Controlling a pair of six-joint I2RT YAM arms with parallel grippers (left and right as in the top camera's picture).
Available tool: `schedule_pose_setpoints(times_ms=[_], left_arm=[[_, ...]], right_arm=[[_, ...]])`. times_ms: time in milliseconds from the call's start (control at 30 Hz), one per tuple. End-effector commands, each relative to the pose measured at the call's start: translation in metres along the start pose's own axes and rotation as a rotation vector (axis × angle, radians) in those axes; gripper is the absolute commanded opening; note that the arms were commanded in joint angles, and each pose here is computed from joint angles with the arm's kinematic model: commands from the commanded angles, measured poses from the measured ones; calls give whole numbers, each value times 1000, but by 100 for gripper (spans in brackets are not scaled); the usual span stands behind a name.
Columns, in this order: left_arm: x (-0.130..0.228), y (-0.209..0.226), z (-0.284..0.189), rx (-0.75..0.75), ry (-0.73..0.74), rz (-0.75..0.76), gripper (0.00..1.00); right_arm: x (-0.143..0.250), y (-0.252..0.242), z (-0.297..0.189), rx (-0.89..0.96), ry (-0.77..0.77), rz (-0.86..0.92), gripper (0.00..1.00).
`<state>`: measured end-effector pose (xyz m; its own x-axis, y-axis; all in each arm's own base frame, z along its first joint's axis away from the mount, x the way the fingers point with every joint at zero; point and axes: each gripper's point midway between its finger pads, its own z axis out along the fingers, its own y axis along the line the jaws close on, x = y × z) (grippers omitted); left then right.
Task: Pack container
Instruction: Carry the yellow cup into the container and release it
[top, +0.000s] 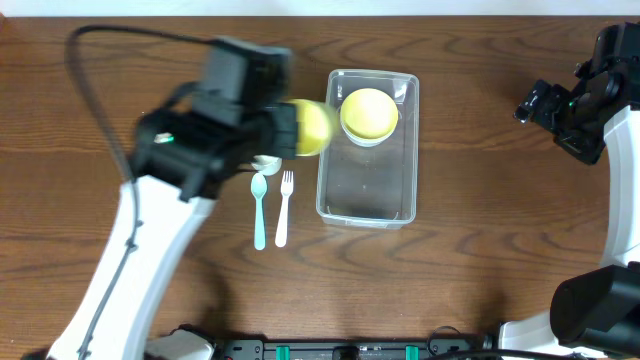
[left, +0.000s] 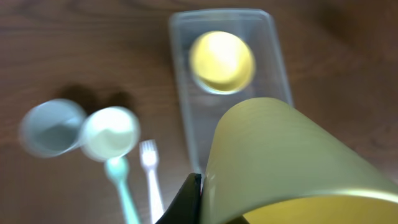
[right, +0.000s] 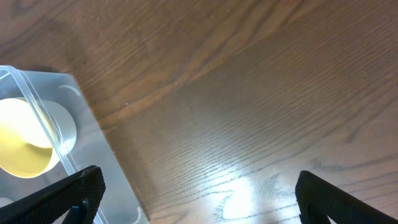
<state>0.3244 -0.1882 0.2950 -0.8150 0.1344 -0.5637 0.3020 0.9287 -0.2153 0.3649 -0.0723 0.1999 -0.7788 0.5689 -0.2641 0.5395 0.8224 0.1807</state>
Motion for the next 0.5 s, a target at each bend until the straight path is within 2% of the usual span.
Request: schedule_pose_setpoints(times_ms=[0,167,467], left_arm=[[22,-9,66,-29,168,55,6],[55,-3,156,-69,360,55,6],[74,3,217,-75,433,42,6]], right_arm=[[-1,-3,1,6,2,5,99],[-1,-3,1,6,2,5,99],[-1,-3,1,6,2,5,99]])
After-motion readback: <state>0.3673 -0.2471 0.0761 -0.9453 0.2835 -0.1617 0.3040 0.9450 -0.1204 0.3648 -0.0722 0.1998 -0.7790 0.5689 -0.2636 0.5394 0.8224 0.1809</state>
